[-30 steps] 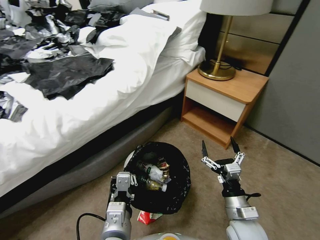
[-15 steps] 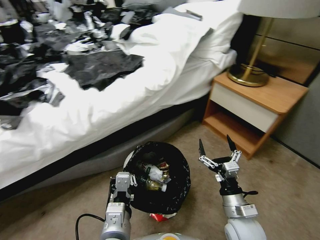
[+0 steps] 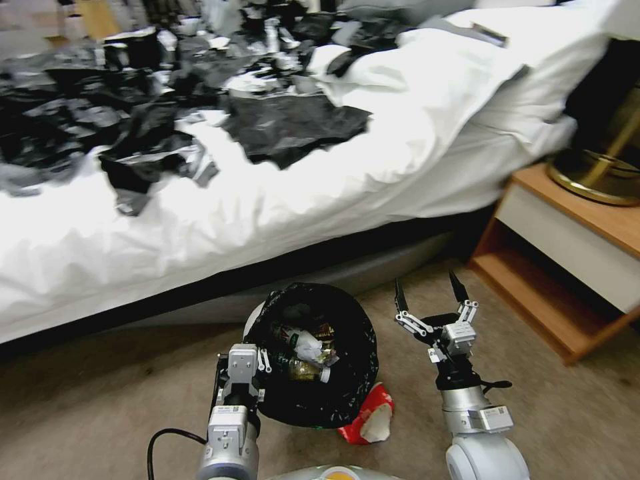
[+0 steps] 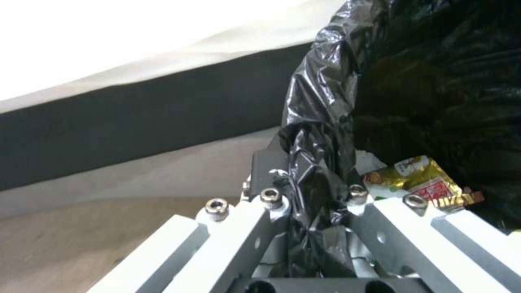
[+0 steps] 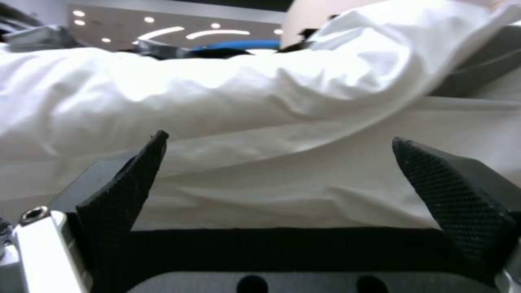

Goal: Pick up the trash bin, then pick up the garbage from the floor and place it into the trash bin.

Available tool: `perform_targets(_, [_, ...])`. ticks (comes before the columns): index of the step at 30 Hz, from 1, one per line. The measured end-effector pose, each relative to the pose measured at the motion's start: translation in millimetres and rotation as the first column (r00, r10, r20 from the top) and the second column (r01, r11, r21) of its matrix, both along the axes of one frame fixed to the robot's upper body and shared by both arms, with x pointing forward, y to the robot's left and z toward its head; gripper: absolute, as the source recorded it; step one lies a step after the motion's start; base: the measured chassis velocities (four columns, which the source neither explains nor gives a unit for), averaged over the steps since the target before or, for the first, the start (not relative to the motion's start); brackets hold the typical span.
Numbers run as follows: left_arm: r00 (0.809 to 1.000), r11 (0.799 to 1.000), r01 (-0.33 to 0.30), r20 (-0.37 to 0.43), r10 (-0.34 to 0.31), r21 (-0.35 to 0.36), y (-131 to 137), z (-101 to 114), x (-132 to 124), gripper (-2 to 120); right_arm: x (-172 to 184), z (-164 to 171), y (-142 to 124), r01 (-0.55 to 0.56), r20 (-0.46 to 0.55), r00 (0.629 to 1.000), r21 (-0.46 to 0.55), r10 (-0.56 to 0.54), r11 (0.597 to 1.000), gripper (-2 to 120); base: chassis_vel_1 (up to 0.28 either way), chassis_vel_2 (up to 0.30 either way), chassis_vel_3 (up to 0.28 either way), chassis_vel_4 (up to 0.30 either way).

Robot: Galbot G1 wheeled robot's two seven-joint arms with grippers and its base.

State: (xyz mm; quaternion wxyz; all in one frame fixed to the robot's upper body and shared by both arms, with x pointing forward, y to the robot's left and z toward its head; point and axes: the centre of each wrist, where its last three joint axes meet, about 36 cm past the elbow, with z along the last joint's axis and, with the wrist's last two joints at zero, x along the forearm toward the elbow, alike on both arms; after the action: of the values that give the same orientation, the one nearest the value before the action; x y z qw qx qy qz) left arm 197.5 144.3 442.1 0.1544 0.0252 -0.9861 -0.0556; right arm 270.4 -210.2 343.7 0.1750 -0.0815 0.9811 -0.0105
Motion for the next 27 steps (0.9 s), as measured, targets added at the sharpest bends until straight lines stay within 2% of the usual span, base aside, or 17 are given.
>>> perform_targets(12, [1.000,1.000,0.002,0.004,-0.002,-0.001,-0.8,-2.9,0.1,2,5.3,1.4,-3.4,0.000,0.000,1.000,-0.010,0.000,1.000,100,0.110,0.094,0.108,0.103])
perform_targets(27, [1.000,1.000,-0.001,0.008,0.001,-0.007,0.4,-3.6,3.5,2,8.3,-0.2,-3.0,-0.001,-0.014,1.000,-0.010,0.001,1.000,100,0.024,-0.020,-0.022,0.024])
